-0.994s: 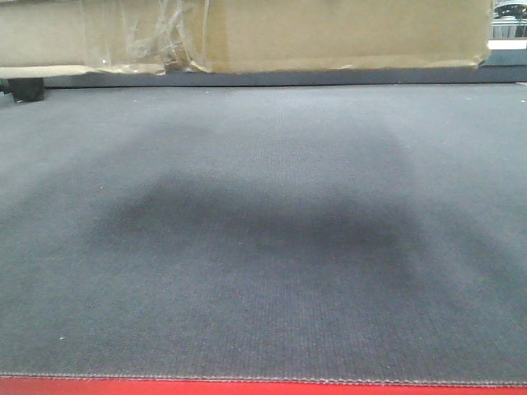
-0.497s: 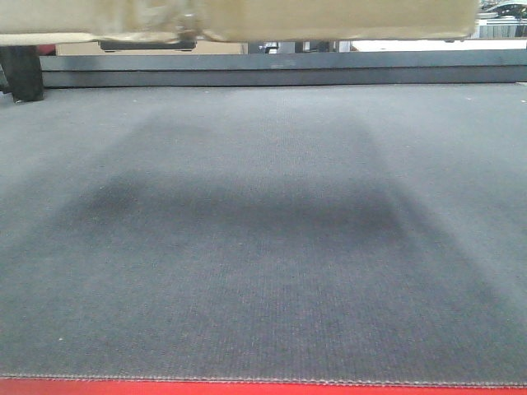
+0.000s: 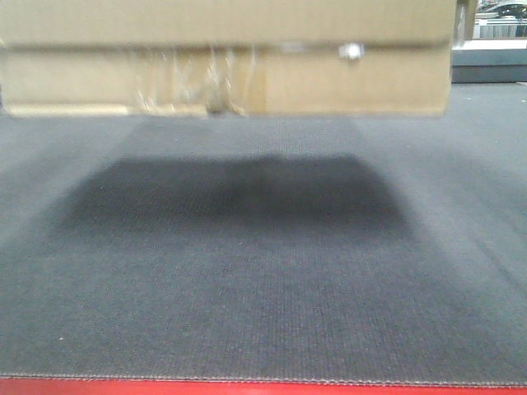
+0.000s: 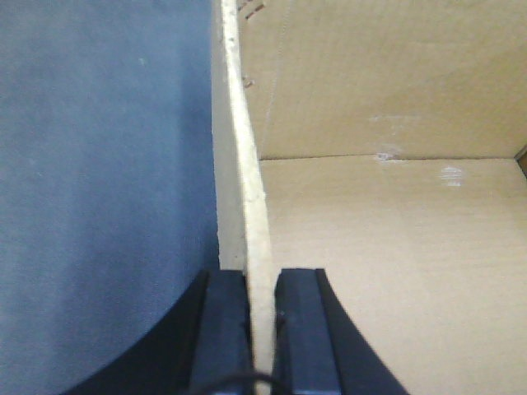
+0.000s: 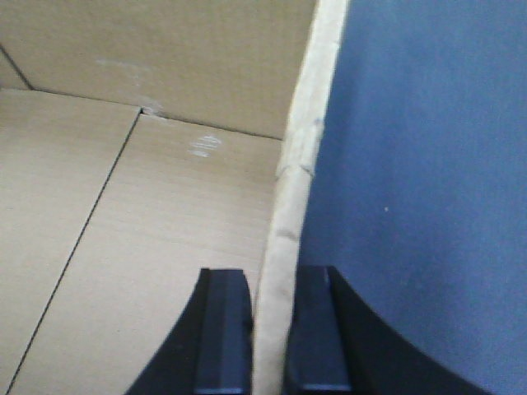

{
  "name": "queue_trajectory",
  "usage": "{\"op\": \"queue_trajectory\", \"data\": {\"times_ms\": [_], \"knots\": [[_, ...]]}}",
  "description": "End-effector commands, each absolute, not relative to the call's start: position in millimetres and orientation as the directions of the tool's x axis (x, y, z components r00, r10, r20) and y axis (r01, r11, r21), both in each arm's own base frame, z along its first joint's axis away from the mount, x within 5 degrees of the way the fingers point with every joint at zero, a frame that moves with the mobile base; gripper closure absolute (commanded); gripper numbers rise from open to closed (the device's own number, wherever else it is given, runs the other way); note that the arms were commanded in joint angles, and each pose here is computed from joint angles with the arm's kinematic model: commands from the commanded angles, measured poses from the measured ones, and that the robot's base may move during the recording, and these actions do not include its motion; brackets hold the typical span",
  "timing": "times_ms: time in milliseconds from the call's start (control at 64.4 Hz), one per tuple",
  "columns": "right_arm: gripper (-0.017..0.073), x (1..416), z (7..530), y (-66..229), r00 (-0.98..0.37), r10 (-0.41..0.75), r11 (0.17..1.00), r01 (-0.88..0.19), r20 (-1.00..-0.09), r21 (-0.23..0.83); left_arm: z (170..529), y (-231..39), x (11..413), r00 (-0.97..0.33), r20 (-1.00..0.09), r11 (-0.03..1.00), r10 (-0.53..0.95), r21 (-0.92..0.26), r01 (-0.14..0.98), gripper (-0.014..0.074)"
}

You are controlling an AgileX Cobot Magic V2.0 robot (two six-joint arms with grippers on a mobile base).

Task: Grab carton from right shelf to conveyor
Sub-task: 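Lower the carton onto the grey conveyor belt with both grippers, then open both grippers and release the carton walls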

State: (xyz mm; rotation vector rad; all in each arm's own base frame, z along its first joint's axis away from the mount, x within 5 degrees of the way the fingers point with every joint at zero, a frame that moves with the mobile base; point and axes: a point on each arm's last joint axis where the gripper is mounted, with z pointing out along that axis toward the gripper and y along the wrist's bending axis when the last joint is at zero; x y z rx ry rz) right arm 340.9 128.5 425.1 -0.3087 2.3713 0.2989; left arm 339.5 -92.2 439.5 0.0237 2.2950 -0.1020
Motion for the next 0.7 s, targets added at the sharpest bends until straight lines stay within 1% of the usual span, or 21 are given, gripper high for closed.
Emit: {"op": "queue_trajectory", "data": {"times_ms": [0,140,217,280,326,373,388,404,435,450,466,482,559,683], "knots": [[0.0627,356,420,123,-0.693,-0.126,0.955,-0.279,-0.71,0.104,436,-97,350,-0.64,-0.768,0.994,-0.013,-0.078,0.074,0.0601],[0.0627,366,407,124,-0.708,-0.147,0.96,-0.271,-0.691,0.073,420,-101,367,-0.651,-0.759,0.995,0.001,-0.063,0.075,0.0591],[0.0626,369,404,124,-0.708,-0.155,0.962,-0.267,-0.689,0.059,414,-103,372,-0.661,-0.751,0.996,0.007,-0.056,0.074,0.0536],[0.0601,370,404,123,-0.706,-0.159,0.963,-0.266,-0.69,0.05,411,-103,374,-0.665,-0.747,0.996,0.008,-0.054,0.074,0.0449],[0.0535,370,404,123,-0.706,-0.159,0.963,-0.266,-0.69,0.05,411,-103,374,-0.663,-0.749,0.996,0.01,-0.054,0.075,0.0359],[0.0447,370,404,123,-0.706,-0.159,0.963,-0.266,-0.69,0.05,412,-103,374,-0.66,-0.752,0.996,0.012,-0.053,0.078,0.0274],[0.0412,370,404,123,-0.706,-0.159,0.963,-0.266,-0.69,0.05,412,-103,374,-0.66,-0.752,0.996,0.012,-0.053,0.078,0.0244],[0.0357,370,404,123,-0.706,-0.159,0.963,-0.266,-0.69,0.05,412,-103,374,-0.66,-0.752,0.996,0.012,-0.053,0.078,0.02],[0.0279,370,404,123,-0.707,-0.159,0.963,-0.266,-0.689,0.05,412,-103,374,-0.66,-0.752,0.996,0.012,-0.053,0.078,0.0158],[0.0258,370,404,123,-0.708,-0.162,0.963,-0.265,-0.687,0.045,412,-103,374,-0.66,-0.752,0.996,0.012,-0.053,0.078,0.013],[0.0197,370,404,123,-0.709,-0.163,0.963,-0.264,-0.686,0.045,412,-103,374,-0.66,-0.752,0.996,0.012,-0.053,0.078,0.0104],[0.0156,369,403,123,-0.711,-0.164,0.963,-0.264,-0.684,0.044,411,-103,374,-0.662,-0.75,0.996,0.012,-0.052,0.077,0.0068],[-0.002,367,404,122,-0.716,-0.167,0.964,-0.263,-0.678,0.04,414,-102,371,-0.666,-0.746,0.996,0.011,-0.052,0.075,-0.0025],[-0.0001,358,413,118,-0.713,-0.169,0.964,-0.262,-0.681,0.036,424,-100,361,-0.658,-0.753,0.995,0.001,-0.064,0.074,-0.0016]]}}
